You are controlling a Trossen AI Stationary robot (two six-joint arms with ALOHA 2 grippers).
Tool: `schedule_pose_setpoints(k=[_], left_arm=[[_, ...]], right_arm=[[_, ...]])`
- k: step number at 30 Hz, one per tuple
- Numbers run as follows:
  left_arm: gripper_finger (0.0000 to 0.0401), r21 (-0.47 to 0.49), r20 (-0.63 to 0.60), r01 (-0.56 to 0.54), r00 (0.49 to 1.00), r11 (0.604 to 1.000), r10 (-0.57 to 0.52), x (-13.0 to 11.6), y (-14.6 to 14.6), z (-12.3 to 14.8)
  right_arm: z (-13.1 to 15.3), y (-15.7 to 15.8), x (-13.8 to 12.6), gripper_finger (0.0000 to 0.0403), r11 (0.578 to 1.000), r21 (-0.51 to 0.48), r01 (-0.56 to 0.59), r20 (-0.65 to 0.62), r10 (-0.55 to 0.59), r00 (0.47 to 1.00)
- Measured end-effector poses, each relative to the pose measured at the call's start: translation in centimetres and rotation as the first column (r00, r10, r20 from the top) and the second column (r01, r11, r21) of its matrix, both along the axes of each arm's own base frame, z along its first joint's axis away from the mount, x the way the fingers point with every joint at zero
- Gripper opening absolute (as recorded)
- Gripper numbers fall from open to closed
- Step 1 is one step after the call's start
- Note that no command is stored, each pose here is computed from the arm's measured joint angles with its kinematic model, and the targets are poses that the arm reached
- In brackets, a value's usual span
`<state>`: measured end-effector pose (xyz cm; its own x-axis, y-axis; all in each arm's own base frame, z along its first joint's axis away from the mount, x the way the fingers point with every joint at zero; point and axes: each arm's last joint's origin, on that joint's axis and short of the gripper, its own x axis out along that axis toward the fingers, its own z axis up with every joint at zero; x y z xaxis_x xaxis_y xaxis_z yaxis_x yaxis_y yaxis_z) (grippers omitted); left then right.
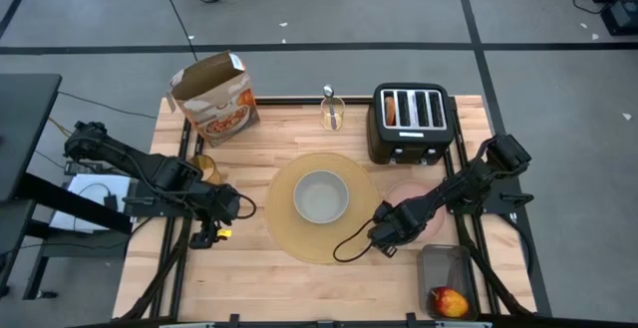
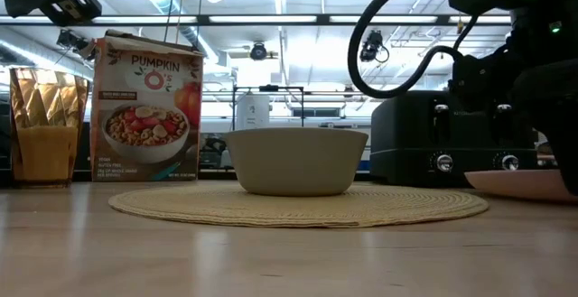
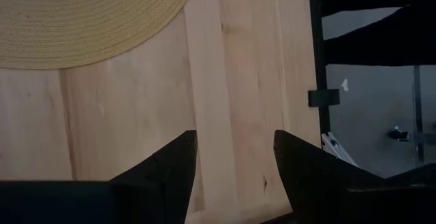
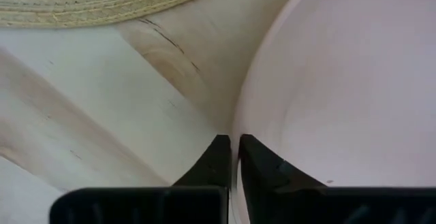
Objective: Arrange a breakfast setting
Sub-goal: Put the pink plate on the bottom left of the gray bowl
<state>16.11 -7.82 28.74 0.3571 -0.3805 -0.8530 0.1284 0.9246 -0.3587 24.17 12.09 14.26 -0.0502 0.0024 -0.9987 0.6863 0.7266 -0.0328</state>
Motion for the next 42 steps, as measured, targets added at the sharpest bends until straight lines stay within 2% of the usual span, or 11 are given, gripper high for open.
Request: schedule_pose_setpoints(k=[7,15,20,24,29,33,38,39,42], left_arm=[[0.0203,0.002,0.002,0.005,1.0,1.0,-0.005,0.0,0.0,0.0],[0.0203,-0.013,-0.022,-0.017,1.0,1.0,0.017,-0.1,0.0,0.0],[0.0203,-0.027,-0.096,0.017,0.995,0.999,-0.02,-0.7,0.1,-0.3],[0.0203,-0.047,-0.133,-0.025,0.991,0.999,0.019,-0.8,0.1,-0.3],[0.0203,-0.056,-0.144,-0.054,0.989,0.997,0.045,-0.8,0.1,-0.3],[0.0203,-0.012,-0.124,-0.084,0.989,0.996,0.082,-0.7,0.2,-0.3],[0.0203,-0.045,-0.161,-0.141,0.978,0.989,0.132,-0.7,0.2,-0.3],[0.0203,-0.057,-0.17,-0.143,0.977,0.988,0.132,-0.7,0.2,-0.3],[0.0203,-0.087,-0.196,-0.156,0.971,0.984,0.137,-0.8,0.1,-0.3]], right_arm=[[1.9,0.1,0.3,0.0014,0.997,-0.041,-0.061,-0.061,0.058,0.996],[4.4,1.6,1.0,0.0013,0.976,0.021,-0.216,-0.046,0.216,0.975],[6.2,3.5,0.2,0.0013,0.931,0.029,-0.364,-0.071,0.365,0.928],[7.5,5.1,-0.5,0.0013,0.859,-0.012,-0.512,-0.058,0.51,0.858],[9.7,7.3,-1.3,0.0013,0.678,-0.091,-0.729,-0.033,0.73,0.683],[11.6,8.7,-1.3,0.0013,0.464,-0.17,-0.87,0.003,0.883,0.47],[13.0,9.5,-1.2,0.0013,0.261,-0.204,-0.944,0.014,0.965,0.263],[13.1,9.6,-1.1,0.0013,0.205,-0.224,-0.953,0.01,0.978,0.209],[13.0,9.8,-0.3,0.0013,-0.017,-0.279,-0.96,-0.037,0.999,-0.007]])
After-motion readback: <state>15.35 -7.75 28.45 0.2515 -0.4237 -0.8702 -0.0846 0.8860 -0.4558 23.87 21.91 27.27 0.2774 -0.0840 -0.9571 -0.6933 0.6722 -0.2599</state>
